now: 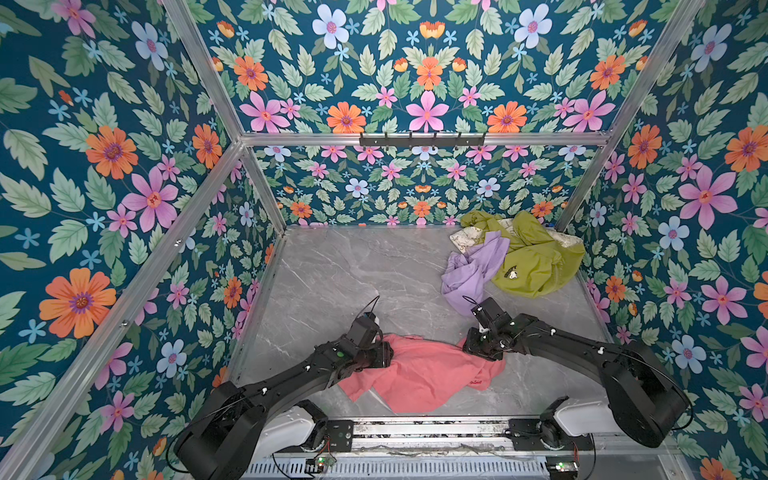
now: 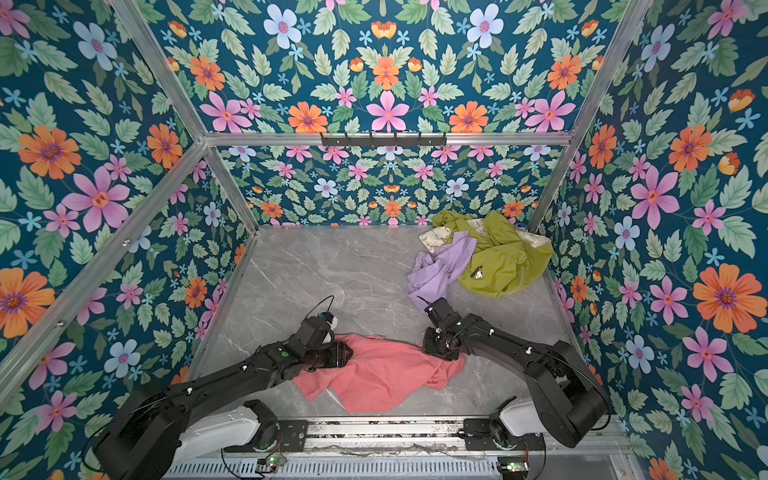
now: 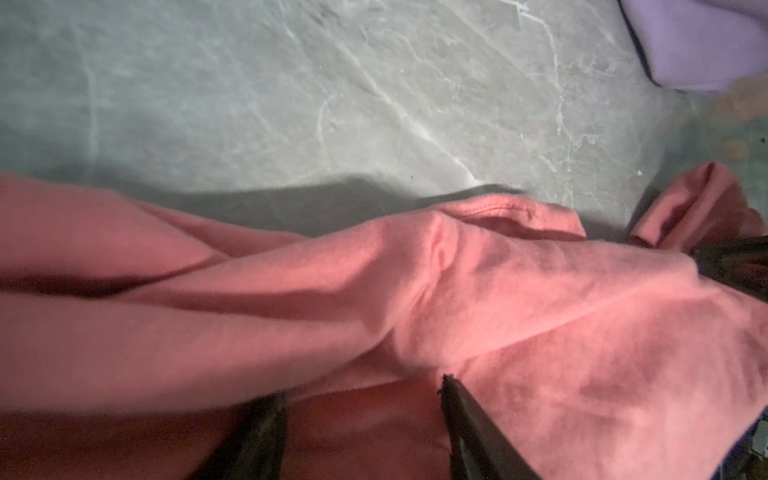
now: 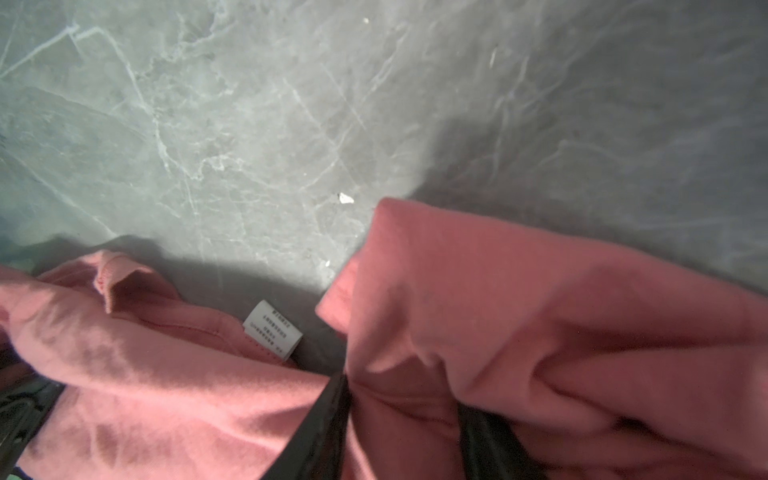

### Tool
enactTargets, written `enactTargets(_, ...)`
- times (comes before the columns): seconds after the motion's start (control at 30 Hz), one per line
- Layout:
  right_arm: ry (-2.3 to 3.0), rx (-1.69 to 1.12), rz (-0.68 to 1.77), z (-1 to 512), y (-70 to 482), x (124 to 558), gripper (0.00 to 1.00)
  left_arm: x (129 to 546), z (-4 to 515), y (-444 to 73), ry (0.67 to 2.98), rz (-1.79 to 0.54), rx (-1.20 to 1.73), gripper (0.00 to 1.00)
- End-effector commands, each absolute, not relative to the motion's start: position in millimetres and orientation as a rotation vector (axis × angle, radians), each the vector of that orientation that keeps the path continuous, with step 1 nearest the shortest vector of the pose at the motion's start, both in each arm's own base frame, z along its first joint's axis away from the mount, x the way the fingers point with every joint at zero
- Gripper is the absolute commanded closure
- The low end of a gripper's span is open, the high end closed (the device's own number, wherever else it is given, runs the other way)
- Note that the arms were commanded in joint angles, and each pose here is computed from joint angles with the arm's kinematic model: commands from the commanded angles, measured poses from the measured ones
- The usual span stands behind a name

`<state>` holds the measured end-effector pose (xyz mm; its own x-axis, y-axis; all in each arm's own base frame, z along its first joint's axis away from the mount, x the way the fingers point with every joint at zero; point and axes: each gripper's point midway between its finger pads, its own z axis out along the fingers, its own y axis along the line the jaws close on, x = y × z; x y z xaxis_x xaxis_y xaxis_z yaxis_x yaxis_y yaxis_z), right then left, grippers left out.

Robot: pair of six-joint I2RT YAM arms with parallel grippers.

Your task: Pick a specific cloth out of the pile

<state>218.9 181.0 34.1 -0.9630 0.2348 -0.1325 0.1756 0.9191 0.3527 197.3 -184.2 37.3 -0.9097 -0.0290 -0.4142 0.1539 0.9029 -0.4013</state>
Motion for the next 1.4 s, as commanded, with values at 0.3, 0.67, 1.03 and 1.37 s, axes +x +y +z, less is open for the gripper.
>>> enactTargets(0.3,2.895,0.328,0.473,42,177,214,0.56,185,41,-165,2.657,-0.536,-0.003,0.36)
enactTargets(0.67,2.691,0.256,0.496,129,174,238,0.5,212,82,-164,2.563,-0.428,0.054,0.33)
enactTargets(1.03,2.248,0.089,0.148,184,112,275,0.49,274,163,-141,2.238,-0.141,0.086,0.21)
enactTargets(1.37,1.937,0.116,-0.07,164,32,301,0.35,336,171,-63,2.084,0.13,-0.081,0.16)
